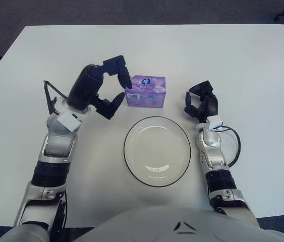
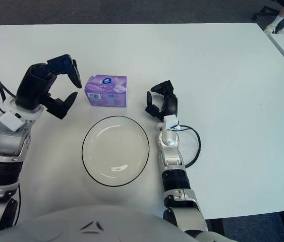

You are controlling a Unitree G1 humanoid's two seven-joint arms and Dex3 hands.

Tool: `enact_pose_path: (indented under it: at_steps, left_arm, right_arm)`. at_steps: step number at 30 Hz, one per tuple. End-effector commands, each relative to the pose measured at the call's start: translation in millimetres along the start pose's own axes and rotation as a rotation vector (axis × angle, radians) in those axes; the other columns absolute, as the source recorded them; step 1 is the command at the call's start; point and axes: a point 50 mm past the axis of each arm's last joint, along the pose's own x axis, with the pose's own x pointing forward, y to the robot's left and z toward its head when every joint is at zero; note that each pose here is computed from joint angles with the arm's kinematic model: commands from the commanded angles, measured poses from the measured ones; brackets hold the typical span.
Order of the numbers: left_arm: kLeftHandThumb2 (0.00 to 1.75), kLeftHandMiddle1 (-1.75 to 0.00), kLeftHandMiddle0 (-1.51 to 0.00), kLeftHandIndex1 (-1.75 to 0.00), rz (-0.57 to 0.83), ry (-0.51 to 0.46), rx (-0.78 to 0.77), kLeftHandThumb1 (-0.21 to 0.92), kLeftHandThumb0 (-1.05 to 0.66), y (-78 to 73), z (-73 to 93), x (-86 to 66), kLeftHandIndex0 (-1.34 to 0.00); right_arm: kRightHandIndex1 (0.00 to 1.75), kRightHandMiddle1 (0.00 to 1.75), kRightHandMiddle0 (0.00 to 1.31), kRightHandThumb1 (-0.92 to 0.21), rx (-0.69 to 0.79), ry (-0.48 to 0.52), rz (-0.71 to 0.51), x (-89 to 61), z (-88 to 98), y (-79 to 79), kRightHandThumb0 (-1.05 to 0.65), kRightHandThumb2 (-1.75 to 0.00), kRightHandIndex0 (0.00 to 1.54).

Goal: Put the tissue paper into the plate.

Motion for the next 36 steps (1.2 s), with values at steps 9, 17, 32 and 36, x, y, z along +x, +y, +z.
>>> enact_pose_path:
  at_steps: [9, 17, 32, 36]
  left_arm:
    - [1.75, -1.69, -0.93, -1.75, 0.007, -0.023, 0.006, -0.08, 0.00, 4.2, 2.1, -0.2, -0.68]
    - [1.75, -1.69, -0.93, -1.75, 0.006, -0.023, 0.006, -0.08, 0.00, 4.3, 2.3, -0.3, -0.68]
    - [1.75, -1.69, -0.93, -1.75, -0.157, 0.006, 0.076, -0.08, 0.00, -18.7, 12.6, 6.9, -0.68]
    - [1.17, -1.73, -0.53, -1.59, -0.371, 0.062, 0.284, 0.39, -0.01, -41.3, 22.0, 19.8, -0.48]
  right_arm:
    - [1.39, 1.75, 0.38, -0.62, -0.045, 0.379, -0.031, -51.8, -67.8, -13.5, -0.39, -0.95, 0.62]
    - [1.39, 1.75, 0.38, -0.62, -0.045, 0.379, -0.031, -52.0, -67.8, -13.5, -0.39, -0.95, 0.62]
    - [1.39, 1.75, 0.38, -0.62, -0.041, 0.382, -0.040, -53.7, -67.7, -13.2, -0.39, -0.95, 0.62]
    - [1.44, 1.75, 0.40, -0.59, -0.035, 0.384, -0.058, -56.1, -67.9, -12.6, -0.40, -0.98, 0.62]
